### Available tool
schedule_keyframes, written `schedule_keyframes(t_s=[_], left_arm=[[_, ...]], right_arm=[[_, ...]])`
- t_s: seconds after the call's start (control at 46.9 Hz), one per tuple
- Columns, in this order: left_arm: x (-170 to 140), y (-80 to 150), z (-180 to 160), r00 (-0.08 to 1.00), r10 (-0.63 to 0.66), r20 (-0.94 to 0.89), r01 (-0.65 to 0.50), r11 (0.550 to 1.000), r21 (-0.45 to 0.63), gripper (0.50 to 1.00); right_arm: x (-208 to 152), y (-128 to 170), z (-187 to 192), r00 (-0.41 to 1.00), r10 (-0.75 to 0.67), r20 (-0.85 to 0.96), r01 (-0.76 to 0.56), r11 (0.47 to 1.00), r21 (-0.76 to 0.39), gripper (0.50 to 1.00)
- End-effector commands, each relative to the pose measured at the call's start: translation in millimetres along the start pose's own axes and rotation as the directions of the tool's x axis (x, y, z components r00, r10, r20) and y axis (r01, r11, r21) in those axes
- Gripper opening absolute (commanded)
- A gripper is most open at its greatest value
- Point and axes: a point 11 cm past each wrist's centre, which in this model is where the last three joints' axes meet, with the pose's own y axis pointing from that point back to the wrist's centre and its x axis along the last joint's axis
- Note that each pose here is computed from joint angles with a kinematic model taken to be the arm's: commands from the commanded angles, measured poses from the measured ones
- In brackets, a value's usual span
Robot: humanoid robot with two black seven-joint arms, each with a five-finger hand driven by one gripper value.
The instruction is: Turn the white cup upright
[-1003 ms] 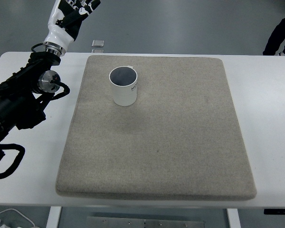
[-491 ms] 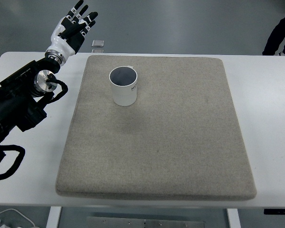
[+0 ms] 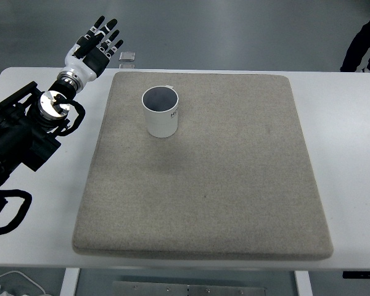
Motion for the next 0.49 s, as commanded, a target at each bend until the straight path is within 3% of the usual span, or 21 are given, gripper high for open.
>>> schedule_keyframes(t_s=[0.0,0.47], left_arm=[[-0.1,0.0,-3.6,1.000,0.001,-0.019,-0.001,1.000,0.020,0.996],[5.8,3.5,-24.7,0.988,0.019,-0.150,-0.010,0.998,0.062,0.994]], right_arm=[[-0.1,0.0,-0.1,1.000,-0.001,0.003,0.001,1.000,0.000,0.930],[-0.2,0.0,-0.5,1.000,-0.001,0.007,0.001,1.000,0.002,0.930]])
